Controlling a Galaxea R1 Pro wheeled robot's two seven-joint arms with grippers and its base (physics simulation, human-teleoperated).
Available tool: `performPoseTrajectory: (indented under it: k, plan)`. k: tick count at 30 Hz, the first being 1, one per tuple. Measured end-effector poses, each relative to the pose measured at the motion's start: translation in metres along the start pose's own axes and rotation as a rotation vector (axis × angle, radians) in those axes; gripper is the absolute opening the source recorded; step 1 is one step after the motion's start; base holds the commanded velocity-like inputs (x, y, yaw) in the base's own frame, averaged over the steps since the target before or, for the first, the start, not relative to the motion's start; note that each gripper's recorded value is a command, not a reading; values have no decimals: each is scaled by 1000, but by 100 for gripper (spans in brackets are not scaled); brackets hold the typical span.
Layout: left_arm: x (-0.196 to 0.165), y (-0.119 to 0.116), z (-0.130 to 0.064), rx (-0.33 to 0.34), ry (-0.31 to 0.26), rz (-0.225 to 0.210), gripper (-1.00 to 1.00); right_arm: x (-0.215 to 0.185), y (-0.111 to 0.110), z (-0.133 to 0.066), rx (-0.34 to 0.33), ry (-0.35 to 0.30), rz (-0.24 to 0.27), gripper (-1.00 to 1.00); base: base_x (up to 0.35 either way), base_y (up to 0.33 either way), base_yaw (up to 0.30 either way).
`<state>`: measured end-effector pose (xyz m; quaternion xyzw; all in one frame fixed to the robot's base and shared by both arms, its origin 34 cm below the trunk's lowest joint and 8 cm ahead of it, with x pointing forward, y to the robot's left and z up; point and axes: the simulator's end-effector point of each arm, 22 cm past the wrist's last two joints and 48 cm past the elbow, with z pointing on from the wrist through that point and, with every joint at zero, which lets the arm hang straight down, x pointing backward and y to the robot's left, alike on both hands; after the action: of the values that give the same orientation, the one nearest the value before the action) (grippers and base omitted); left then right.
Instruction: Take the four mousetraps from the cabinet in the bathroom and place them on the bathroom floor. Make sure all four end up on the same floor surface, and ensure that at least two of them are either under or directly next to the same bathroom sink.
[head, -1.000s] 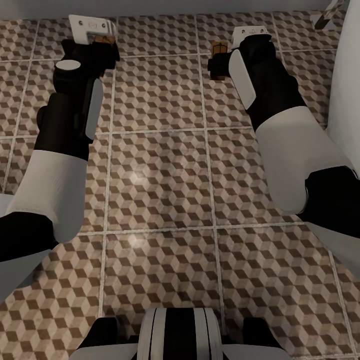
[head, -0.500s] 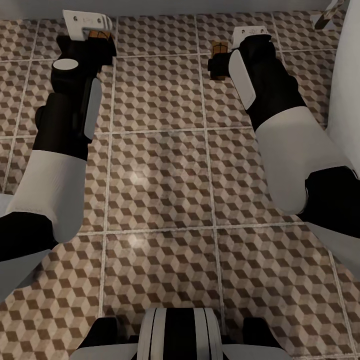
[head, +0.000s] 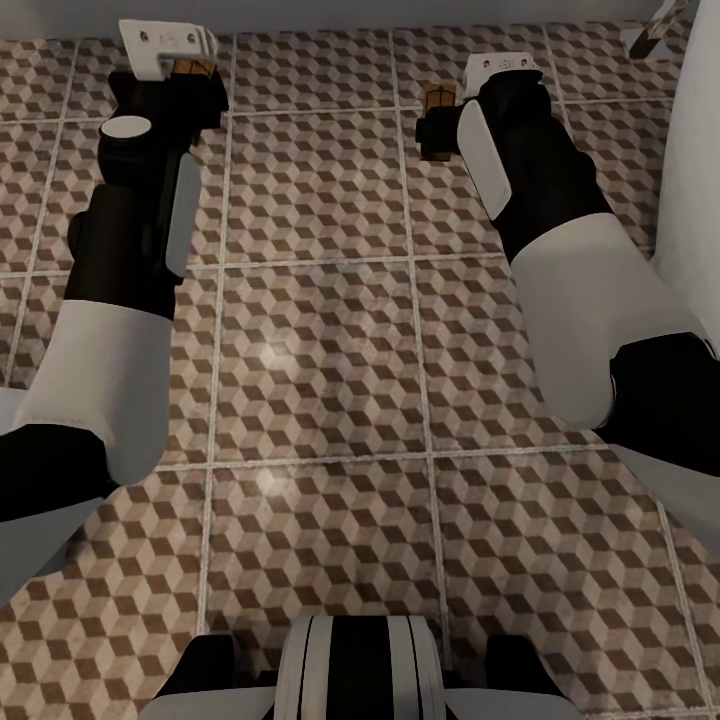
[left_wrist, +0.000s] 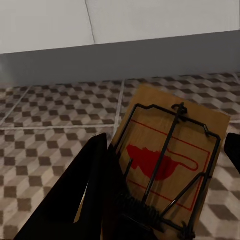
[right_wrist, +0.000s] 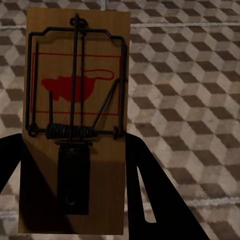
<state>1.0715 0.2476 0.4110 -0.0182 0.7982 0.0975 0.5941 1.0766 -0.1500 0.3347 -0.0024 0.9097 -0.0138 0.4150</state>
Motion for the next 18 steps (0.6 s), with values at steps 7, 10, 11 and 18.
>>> performPoseTrajectory:
  k: [7, 10, 11, 18]
  plan:
    - [-3, 26, 0, -82, -4, -36, -100, 0, 0, 0, 0, 0, 0, -100, 0, 0, 0]
    - [-10, 36, -3, -122, -19, -45, -100, 0, 0, 0, 0, 0, -1, -100, 0, 0, 0]
    - [-11, 37, -3, -128, -22, -46, -100, 0, 0, 0, 0, 0, -1, -100, 0, 0, 0]
    - [-6, 43, -2, -149, -9, -41, -100, 0, 0, 0, 0, -2, -1, -100, 0, 0, 0]
